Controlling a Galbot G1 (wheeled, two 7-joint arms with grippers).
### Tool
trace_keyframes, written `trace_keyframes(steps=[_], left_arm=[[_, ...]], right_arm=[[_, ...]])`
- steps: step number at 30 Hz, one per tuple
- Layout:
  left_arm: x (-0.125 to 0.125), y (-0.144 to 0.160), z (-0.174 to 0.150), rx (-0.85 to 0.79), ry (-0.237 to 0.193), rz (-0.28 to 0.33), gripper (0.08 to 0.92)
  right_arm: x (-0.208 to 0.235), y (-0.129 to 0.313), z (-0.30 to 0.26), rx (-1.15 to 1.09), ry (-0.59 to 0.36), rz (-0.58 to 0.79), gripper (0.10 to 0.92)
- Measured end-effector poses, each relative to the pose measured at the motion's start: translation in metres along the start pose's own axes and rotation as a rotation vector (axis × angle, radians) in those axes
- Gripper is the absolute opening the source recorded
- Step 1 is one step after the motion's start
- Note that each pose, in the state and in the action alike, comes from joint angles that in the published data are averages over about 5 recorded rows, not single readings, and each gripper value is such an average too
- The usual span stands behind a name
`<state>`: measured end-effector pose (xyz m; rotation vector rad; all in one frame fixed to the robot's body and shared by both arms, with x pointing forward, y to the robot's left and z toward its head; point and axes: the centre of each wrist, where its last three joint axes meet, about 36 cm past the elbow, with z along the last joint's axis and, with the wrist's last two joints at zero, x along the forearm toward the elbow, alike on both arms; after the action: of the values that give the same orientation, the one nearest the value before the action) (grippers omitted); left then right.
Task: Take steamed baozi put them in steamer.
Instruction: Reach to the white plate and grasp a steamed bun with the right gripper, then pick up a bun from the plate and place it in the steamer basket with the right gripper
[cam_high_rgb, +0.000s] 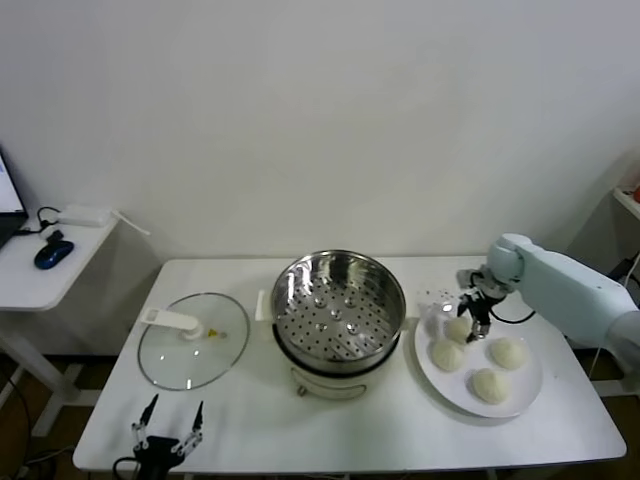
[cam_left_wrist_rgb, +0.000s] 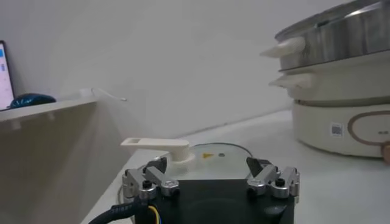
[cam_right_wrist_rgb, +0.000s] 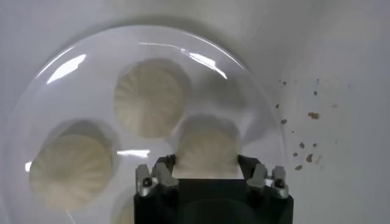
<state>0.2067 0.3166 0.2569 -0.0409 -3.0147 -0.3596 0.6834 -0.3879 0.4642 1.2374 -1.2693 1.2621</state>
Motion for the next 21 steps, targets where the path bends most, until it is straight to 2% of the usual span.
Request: trace_keyframes(steps=[9,15,21], left_arm=[[0.000,0.001,0.000,-0.006,-0.002,-0.002,0.823],[-0.002,0.001,-0.003,-0.008,-0.012,-0.002,0.823],[-0.003,-0.001,-0.006,-0.006,-0.021,0.001,0.823]], right_arm=[[0.038,-0.005,-0.002,0.047,-0.013,0.026,0.636],[0.097,-0.013,-0.023,0.154,-0.040,0.078,0.640],[0.163,-0.018,-0.063,0.318,-0.114,0.151,0.645]])
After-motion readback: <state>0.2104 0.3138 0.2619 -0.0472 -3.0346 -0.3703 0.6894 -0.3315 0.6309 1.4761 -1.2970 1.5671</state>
